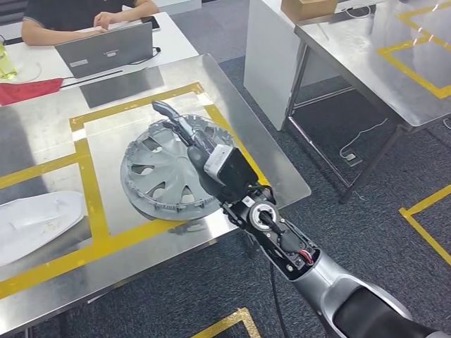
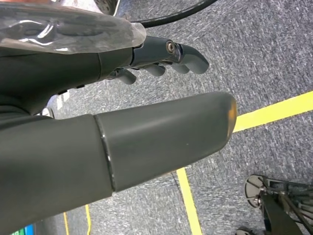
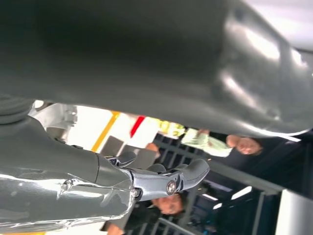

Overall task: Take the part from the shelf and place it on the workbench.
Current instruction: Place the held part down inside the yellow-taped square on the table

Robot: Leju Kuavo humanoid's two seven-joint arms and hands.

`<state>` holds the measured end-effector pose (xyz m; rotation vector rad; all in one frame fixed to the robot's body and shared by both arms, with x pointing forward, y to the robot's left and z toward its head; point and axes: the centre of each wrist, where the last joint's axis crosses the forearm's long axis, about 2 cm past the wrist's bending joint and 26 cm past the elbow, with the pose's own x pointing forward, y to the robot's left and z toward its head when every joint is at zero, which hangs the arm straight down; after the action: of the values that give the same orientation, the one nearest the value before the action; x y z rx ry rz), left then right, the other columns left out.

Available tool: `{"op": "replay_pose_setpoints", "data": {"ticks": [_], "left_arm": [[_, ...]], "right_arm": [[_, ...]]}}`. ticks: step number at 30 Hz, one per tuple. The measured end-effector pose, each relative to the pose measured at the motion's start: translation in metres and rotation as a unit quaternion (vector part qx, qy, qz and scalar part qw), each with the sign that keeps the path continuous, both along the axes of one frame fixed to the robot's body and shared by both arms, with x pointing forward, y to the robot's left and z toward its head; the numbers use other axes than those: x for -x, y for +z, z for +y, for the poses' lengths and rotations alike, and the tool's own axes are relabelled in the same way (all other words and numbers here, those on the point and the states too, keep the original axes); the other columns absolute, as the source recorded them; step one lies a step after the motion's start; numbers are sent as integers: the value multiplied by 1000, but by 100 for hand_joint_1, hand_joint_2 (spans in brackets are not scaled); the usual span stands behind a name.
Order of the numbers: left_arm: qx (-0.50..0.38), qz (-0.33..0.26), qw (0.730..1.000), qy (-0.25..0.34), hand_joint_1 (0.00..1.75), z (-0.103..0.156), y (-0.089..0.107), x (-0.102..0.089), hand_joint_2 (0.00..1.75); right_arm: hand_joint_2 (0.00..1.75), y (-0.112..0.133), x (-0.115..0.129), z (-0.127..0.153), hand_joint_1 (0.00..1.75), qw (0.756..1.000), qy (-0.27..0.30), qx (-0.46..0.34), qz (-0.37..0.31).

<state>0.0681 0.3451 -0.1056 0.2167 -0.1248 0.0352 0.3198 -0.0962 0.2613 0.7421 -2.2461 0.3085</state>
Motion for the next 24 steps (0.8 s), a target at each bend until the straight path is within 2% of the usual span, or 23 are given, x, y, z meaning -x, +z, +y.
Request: {"op": "replay_pose_setpoints", "data": {"ticks": [10,24], "left_arm": [[-3,-3,1000,-1,0,2,0,-1,0],[-2,0,1000,0,0,0,1,-3,0]], "right_arm": [[0,11,17,-9,0,999,23,-10,-36],[0,9,23,-12,0,996,70,-1,-47]]}}
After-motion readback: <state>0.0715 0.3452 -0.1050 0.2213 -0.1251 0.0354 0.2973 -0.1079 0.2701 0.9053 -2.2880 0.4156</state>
